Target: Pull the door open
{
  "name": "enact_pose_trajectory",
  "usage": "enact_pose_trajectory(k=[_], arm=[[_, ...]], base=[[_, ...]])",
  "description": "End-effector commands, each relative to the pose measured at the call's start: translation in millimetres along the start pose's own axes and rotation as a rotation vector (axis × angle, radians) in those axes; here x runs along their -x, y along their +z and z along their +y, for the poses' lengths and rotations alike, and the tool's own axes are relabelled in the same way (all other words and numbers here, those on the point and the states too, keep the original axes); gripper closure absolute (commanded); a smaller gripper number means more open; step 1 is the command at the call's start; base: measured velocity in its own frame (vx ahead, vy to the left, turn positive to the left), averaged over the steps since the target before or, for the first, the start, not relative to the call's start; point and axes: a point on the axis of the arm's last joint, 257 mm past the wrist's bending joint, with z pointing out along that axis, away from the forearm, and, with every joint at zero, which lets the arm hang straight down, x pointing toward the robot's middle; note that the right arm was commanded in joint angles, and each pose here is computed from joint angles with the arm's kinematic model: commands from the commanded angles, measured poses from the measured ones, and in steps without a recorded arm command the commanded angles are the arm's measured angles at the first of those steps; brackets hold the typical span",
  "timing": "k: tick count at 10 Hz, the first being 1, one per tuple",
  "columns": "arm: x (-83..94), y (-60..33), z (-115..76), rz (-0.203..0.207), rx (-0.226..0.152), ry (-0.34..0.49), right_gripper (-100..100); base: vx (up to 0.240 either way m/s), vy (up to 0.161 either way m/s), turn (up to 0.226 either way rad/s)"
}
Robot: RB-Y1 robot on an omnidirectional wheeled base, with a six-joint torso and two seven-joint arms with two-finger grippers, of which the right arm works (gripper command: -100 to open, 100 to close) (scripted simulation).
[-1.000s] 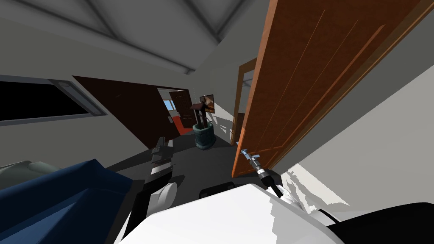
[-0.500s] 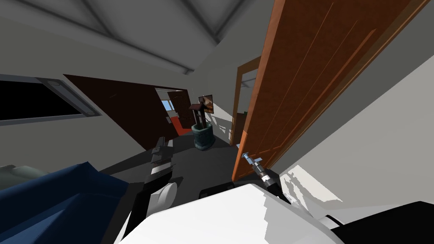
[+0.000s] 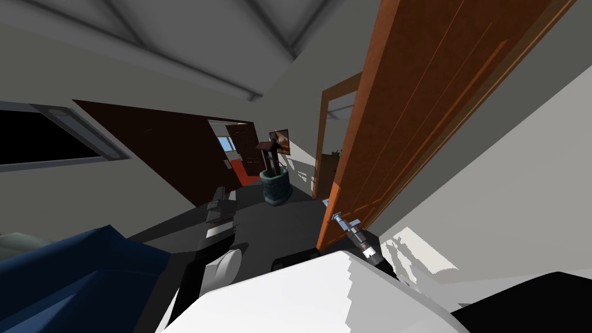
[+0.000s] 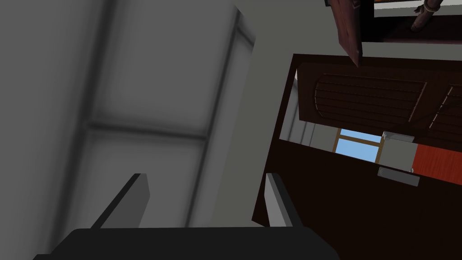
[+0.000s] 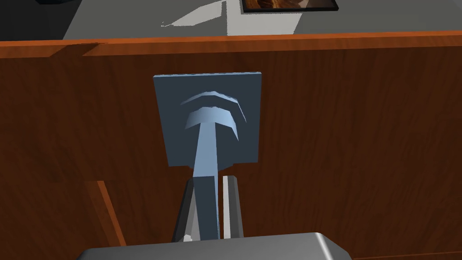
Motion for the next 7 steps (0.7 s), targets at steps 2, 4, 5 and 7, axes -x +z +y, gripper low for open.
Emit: enact_pose_trajectory(k=[2, 4, 5, 7], arm=[[-9.6, -25.3, 0.0, 0.042, -0.006, 0.004, 100], [-14.2, -36.7, 0.9, 0.062, -0.006, 0.007, 100], [-14.2, -36.7, 0.9, 0.062, -0.006, 0.007, 100], [-18.5, -47.3, 2.0, 0.081, -0.006, 0.010, 100]], base=[[0.017, -0.034, -0.047], [-0.006, -0.010, 0.008], [0.000, 0.000, 0.000], [0.000, 0.000, 0.000]])
